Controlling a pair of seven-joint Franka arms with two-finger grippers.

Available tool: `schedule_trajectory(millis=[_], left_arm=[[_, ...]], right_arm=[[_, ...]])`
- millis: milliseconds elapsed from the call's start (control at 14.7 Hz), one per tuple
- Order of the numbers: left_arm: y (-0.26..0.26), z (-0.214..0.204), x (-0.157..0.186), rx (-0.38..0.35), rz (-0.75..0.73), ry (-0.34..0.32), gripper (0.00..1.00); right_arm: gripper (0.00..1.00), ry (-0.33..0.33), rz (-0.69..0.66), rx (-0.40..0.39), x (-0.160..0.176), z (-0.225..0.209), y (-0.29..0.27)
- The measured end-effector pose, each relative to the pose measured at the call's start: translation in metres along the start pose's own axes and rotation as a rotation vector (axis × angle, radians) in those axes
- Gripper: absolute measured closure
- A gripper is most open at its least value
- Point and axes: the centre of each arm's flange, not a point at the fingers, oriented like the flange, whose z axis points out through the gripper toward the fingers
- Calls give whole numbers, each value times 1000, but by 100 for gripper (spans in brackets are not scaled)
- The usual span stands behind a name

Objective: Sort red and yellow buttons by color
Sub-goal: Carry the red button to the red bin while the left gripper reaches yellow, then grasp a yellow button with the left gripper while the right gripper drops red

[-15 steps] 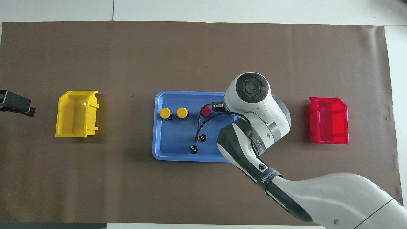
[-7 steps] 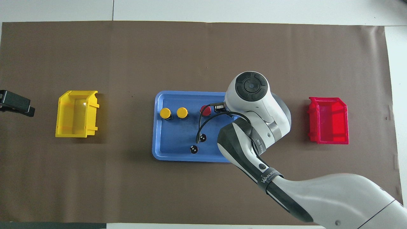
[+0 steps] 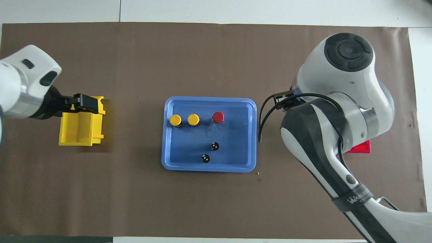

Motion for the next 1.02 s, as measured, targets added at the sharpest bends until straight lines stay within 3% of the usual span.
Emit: schedule_trajectory(millis=[272,544,1019], left_arm=[[99,85,-24,-14,-61,10,11],[123,138,-15,-16,-89,7,19],[135,170,-10,-24,-98,16,22]], right_arm=[[62,-39,-71,34,-38,10,96],[62,-38,-117,49,-66,36,172],[62,3,-120,24,-92,80,174]])
